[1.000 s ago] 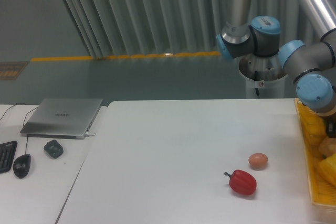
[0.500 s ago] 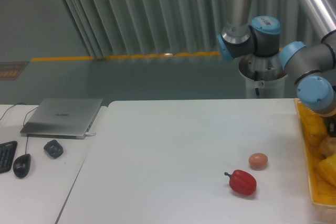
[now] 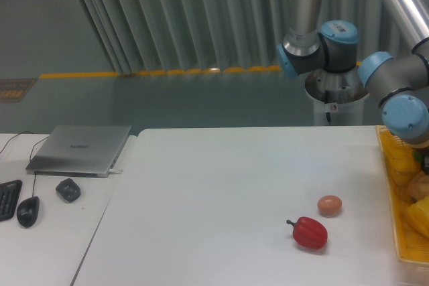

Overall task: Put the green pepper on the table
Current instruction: 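Lower the gripper into the basket and grasp the green pepper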

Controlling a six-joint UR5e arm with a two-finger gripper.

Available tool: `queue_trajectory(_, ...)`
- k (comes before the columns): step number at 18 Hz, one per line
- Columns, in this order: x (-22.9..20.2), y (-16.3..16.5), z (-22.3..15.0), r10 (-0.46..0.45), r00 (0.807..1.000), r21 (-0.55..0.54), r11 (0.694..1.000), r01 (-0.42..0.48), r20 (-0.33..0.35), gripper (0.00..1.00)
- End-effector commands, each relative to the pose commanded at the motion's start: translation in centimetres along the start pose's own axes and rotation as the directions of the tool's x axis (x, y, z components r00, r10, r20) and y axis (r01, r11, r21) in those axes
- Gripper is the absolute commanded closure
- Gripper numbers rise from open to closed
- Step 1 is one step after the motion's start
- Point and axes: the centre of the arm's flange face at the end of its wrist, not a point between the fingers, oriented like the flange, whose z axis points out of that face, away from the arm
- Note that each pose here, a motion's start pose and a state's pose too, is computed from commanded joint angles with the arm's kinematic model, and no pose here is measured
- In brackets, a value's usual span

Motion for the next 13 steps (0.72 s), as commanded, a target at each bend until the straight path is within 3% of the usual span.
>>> queue_trajectory(13, -0.2, -1.3, 0.9, 0.024, 0.999, -0.014, 1.000, -0.024, -0.032, 0.00)
